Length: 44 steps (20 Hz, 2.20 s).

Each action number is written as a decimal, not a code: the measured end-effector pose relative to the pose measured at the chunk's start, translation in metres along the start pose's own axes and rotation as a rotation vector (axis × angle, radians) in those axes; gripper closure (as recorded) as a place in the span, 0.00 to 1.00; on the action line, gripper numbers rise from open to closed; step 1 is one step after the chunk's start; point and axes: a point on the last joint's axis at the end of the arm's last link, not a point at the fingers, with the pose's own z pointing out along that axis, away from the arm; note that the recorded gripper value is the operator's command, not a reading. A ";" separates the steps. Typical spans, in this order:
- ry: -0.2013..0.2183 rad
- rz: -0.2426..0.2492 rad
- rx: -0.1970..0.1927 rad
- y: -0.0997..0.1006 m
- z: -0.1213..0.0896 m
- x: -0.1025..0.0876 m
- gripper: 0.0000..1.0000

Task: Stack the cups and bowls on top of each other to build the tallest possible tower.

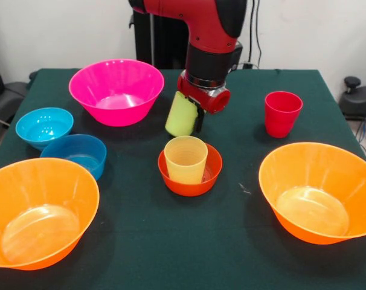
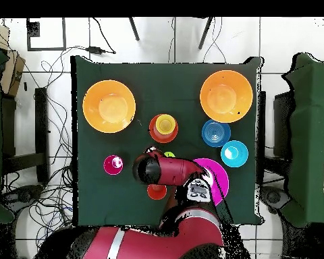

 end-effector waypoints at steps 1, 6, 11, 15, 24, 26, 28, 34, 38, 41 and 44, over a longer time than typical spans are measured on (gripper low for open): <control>-0.001 0.000 -0.001 0.000 0.000 0.000 1.00; -0.002 0.014 -0.008 0.004 -0.003 -0.002 1.00; 0.001 0.027 -0.012 0.011 -0.004 0.001 1.00; 0.008 0.036 -0.023 0.023 -0.008 0.010 1.00; 0.042 0.078 -0.070 0.046 -0.030 0.025 1.00; 0.050 0.085 -0.079 0.050 -0.034 0.028 1.00; 0.061 0.092 -0.085 0.053 -0.038 0.030 1.00; 0.109 0.109 -0.079 0.056 -0.051 0.042 1.00; 0.133 0.113 -0.074 0.057 -0.061 0.052 1.00; 0.143 0.116 -0.073 0.056 -0.066 0.059 1.00; 0.163 0.120 -0.070 0.055 -0.072 0.072 1.00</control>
